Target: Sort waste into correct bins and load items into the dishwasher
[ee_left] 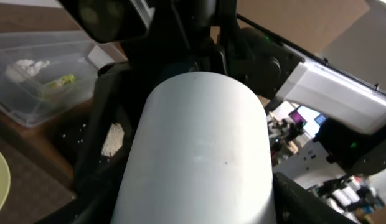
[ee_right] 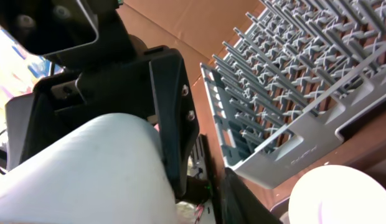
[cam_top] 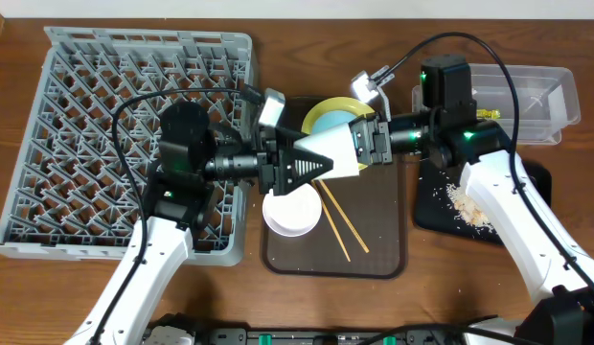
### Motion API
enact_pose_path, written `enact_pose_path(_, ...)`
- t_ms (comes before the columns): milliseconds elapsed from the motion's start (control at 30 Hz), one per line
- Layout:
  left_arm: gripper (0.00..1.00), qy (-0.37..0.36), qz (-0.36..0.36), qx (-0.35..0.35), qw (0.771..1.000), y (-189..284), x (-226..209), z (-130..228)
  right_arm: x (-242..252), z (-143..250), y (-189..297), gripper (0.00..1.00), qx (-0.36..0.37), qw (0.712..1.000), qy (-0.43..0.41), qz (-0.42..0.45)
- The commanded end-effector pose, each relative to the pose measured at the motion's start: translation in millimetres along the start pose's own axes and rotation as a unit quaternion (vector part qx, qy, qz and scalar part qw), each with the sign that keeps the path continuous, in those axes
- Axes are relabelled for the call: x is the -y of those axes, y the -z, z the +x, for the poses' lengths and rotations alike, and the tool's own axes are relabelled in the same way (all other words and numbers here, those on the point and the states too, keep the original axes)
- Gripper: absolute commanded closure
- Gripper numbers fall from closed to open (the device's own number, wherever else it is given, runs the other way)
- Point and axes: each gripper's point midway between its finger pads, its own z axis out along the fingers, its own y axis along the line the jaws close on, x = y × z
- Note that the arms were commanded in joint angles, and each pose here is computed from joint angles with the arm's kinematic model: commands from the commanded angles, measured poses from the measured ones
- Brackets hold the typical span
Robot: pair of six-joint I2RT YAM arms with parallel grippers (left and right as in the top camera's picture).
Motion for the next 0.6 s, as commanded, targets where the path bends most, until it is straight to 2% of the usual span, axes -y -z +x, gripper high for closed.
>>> enact_pose_path(0, 0.58, -0.06, 0.028, -0.011, 0.998, 1, 17, -1, 12, -4, 1, 0.67, 0.011, 0.999, -0.003, 0.031)
enact_pose_path(67, 0.6, -0.067, 0.015, -0.007, 0.998, 5, 10, -2, 15, -5, 6, 0.65, 0.015, 0.999, -0.011, 0.035)
enact_pose_path(200, 0.61, -0.043, -0.056, 0.009, 0.997, 20, -24, -2, 26, -4, 18, 0.6, 0.024, 0.998, -0.029, 0.056)
enact_pose_path(333, 0.62, -0.016, -0.124, 0.024, 0.992, 42, -54, 0, 63, 2, 39, 0.56, 0.039, 0.986, -0.061, 0.15)
enact_pose_path(433, 0.66, 0.002, -0.174, 0.032, 0.984, 60, -74, 3, 95, 11, 60, 0.56, 0.042, 0.965, -0.082, 0.245)
enact_pose_path(567, 0.71, 0.027, -0.26, 0.036, 0.965, 89, -102, 12, 107, 18, 75, 0.56, 0.039, 0.953, -0.097, 0.285)
